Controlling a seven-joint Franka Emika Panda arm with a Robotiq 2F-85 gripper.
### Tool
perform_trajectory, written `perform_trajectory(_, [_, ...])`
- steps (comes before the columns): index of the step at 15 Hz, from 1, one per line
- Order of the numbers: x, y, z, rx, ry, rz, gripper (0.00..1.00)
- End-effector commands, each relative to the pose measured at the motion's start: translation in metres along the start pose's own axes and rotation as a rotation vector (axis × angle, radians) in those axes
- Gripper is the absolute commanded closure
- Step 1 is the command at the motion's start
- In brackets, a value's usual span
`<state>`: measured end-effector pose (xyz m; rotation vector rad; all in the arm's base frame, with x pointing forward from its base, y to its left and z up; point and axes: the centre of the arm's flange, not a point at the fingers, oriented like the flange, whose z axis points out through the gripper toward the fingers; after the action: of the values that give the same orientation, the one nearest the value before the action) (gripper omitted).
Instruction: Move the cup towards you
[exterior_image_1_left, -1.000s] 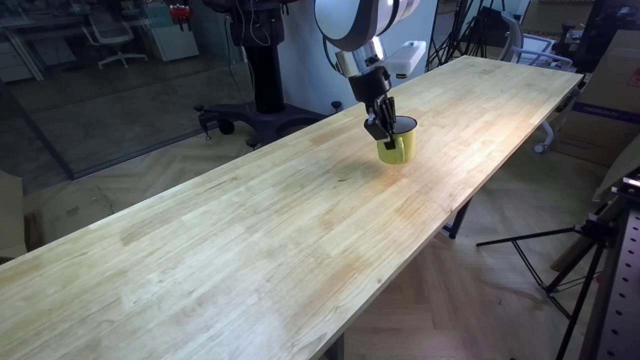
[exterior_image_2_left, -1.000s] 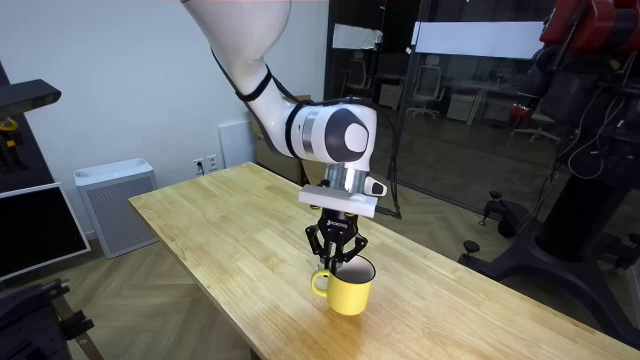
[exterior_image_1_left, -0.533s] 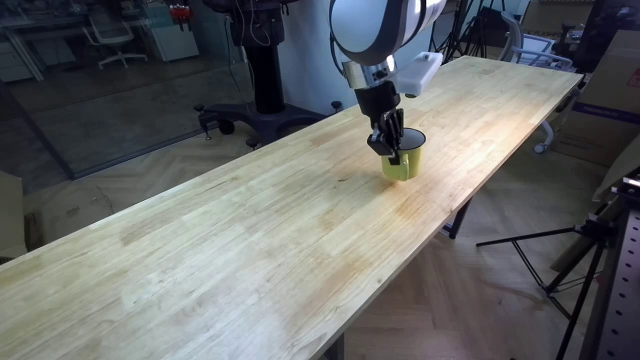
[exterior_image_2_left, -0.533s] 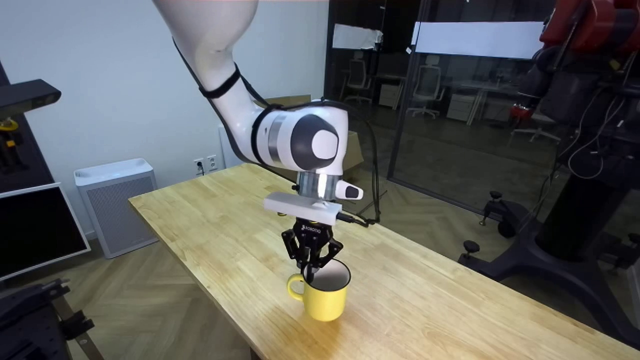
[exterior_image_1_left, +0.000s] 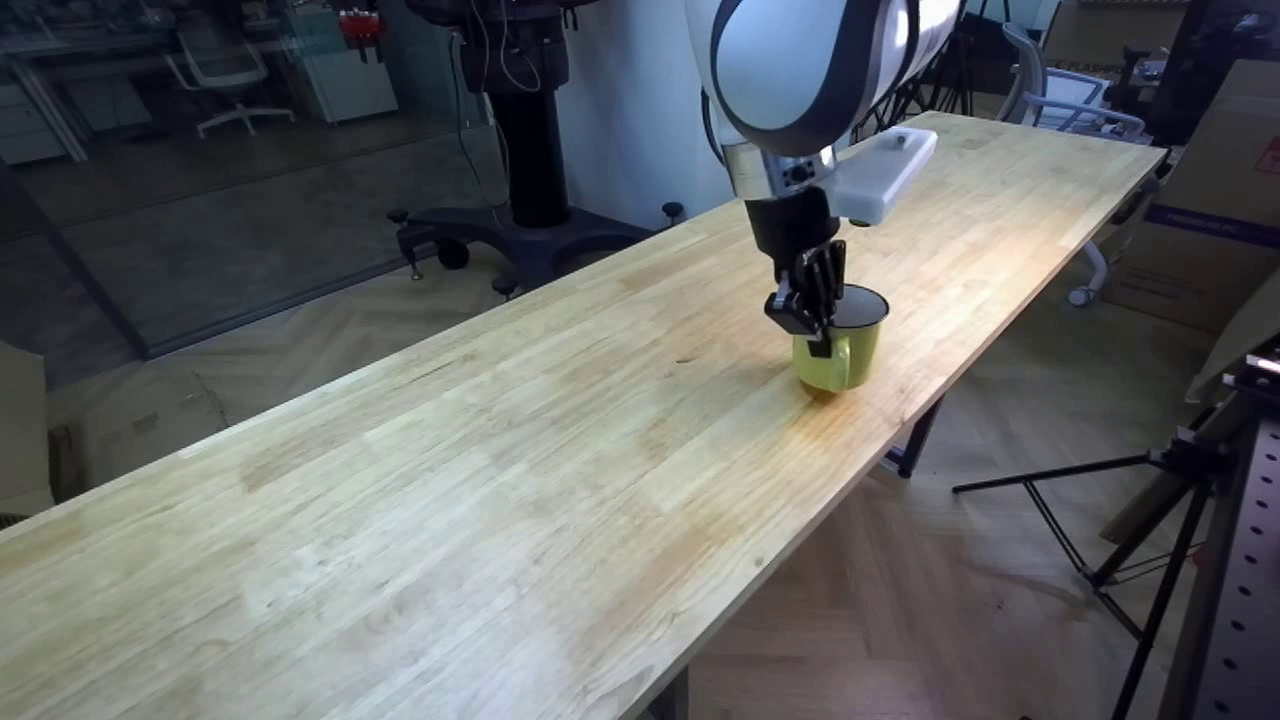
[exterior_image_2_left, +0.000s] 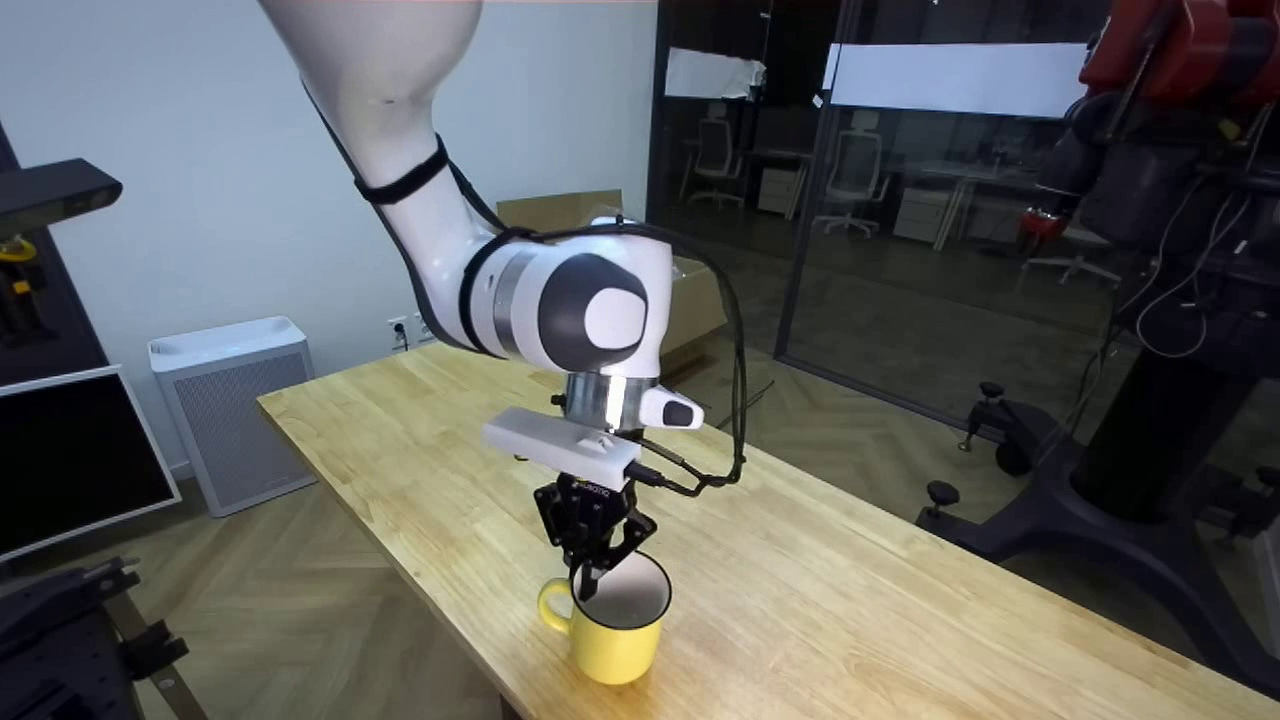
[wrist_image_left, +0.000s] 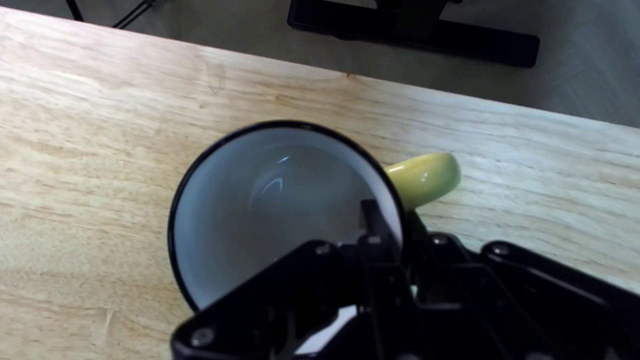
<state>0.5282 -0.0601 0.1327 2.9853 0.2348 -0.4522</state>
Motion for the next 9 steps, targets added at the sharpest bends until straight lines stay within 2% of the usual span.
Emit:
perform_trajectory(1, [-0.0165,0.0002,-0.0072,0.001,0.016,0.058,0.97])
perform_trajectory(9, [-0.0194,0.0036,-0.0031,-0.012,0.034,0.083,0.97])
